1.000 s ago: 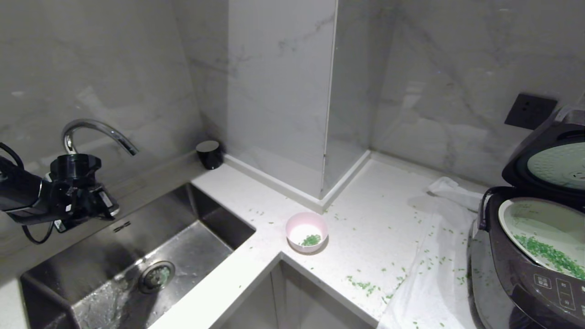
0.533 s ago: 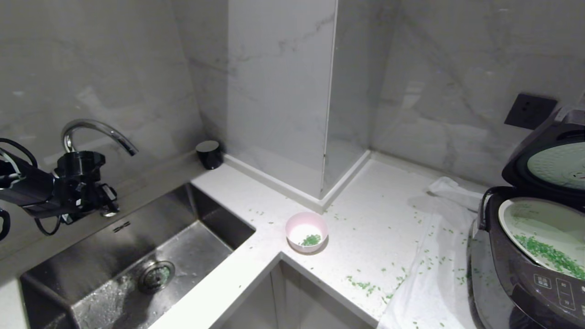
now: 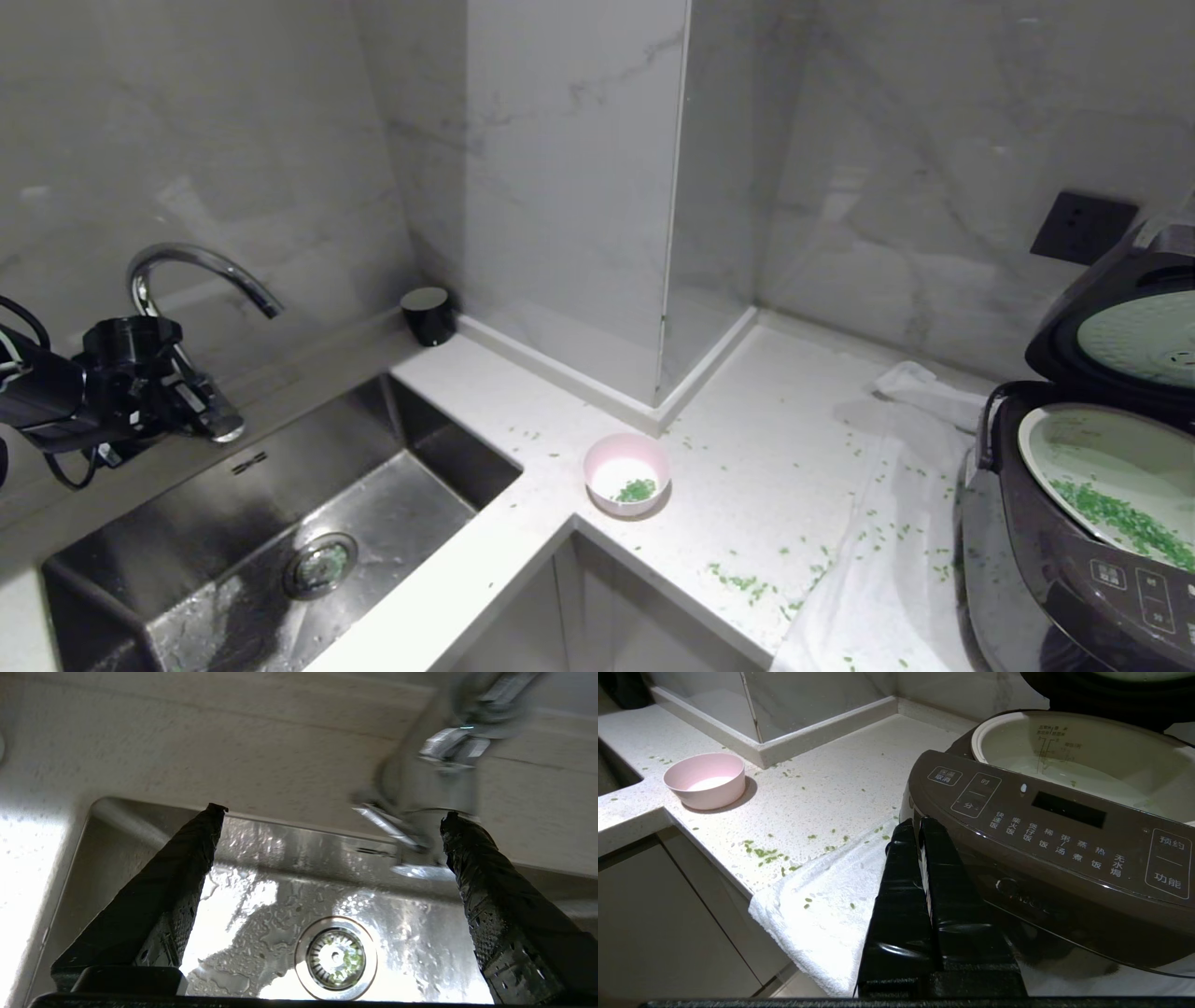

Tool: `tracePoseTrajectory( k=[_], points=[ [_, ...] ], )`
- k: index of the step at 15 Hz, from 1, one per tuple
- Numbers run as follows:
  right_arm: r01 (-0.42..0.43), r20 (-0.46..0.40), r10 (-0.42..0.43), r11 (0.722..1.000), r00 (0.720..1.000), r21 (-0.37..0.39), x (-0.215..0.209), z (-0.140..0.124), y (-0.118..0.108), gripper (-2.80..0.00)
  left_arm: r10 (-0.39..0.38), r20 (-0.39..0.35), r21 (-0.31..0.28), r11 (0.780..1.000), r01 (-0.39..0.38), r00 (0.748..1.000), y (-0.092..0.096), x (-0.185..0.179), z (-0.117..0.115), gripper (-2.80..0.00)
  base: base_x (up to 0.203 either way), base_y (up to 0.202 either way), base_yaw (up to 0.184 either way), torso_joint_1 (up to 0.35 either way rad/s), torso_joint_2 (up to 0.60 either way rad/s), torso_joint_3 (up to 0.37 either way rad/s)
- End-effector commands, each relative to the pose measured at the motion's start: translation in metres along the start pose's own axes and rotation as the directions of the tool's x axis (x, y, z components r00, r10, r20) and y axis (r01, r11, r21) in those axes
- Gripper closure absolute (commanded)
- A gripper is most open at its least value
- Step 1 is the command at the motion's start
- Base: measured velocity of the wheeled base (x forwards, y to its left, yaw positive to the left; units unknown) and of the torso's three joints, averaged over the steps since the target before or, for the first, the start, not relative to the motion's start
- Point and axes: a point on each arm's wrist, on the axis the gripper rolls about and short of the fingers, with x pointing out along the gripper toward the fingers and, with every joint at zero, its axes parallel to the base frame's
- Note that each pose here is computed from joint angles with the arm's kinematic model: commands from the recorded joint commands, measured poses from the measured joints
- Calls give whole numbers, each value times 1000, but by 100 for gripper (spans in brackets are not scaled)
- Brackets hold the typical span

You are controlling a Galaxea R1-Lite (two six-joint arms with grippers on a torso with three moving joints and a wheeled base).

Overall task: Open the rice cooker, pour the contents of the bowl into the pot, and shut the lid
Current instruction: Turn on the tap

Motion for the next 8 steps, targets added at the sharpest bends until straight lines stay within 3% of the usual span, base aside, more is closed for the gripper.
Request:
tracePoseTrajectory(
  k=[1,2,8],
  points=[
    [-1,-4,1,1000,1000,-1,0,0,0,0,8,-7,-8,1000,-9,1000,0,6,-5,-280,0,0,0,0,0,0],
    [-1,-3,1,1000,1000,0,0,0,0,0,3,-2,-10,1000,-3,1000,-2,7,-4,0,0,0,0,0,0,0],
    [-1,-3,1,1000,1000,-1,0,0,0,0,2,14,-19,1000,-1,1000,-8,20,-4,0,0,0,0,0,0,0]
  ],
)
